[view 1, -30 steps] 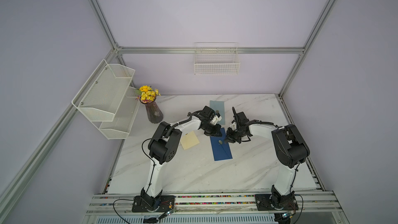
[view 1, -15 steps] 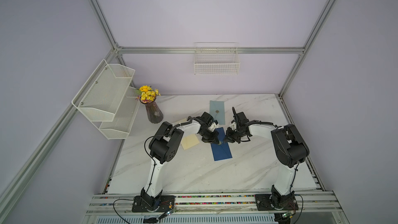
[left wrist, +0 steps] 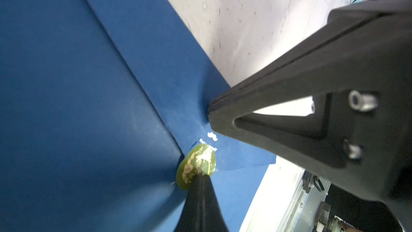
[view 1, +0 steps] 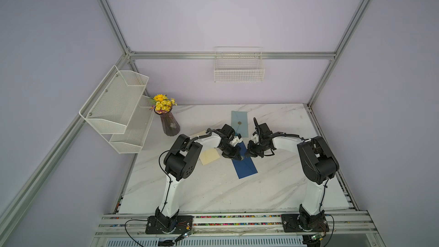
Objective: Fold the letter paper in half and place it into the envelope
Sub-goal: Fold the envelope flap on the envelope.
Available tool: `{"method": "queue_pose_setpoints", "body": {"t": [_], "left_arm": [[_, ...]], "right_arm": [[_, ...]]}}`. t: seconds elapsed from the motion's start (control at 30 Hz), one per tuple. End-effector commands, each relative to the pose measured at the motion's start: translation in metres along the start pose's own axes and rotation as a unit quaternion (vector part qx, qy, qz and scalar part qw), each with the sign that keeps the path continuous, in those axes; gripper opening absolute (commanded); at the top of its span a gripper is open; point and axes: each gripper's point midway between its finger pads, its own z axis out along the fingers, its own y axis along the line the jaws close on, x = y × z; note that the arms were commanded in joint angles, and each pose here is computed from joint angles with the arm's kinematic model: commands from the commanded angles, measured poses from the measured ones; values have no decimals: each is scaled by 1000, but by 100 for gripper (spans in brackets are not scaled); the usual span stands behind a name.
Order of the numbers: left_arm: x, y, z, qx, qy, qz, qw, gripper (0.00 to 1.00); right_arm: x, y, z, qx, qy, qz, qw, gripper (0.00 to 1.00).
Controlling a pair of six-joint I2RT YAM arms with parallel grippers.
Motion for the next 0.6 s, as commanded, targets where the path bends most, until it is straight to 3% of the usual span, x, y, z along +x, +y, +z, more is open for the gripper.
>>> {"method": "queue_pose_setpoints", "body": {"t": [0.0,0.27,0.57], "left_arm": [[24,19,4,-47,37,-6,998,0],[25,22,7,-47,43,-12,998,0],[25,23,6,-46,44,-18,998,0]], "right_arm": [[26,-12,10,26,40,4,999,0],[31,2,4,12,39,-13,999,0],[52,-31,27,56,91,8,994,0]]}}
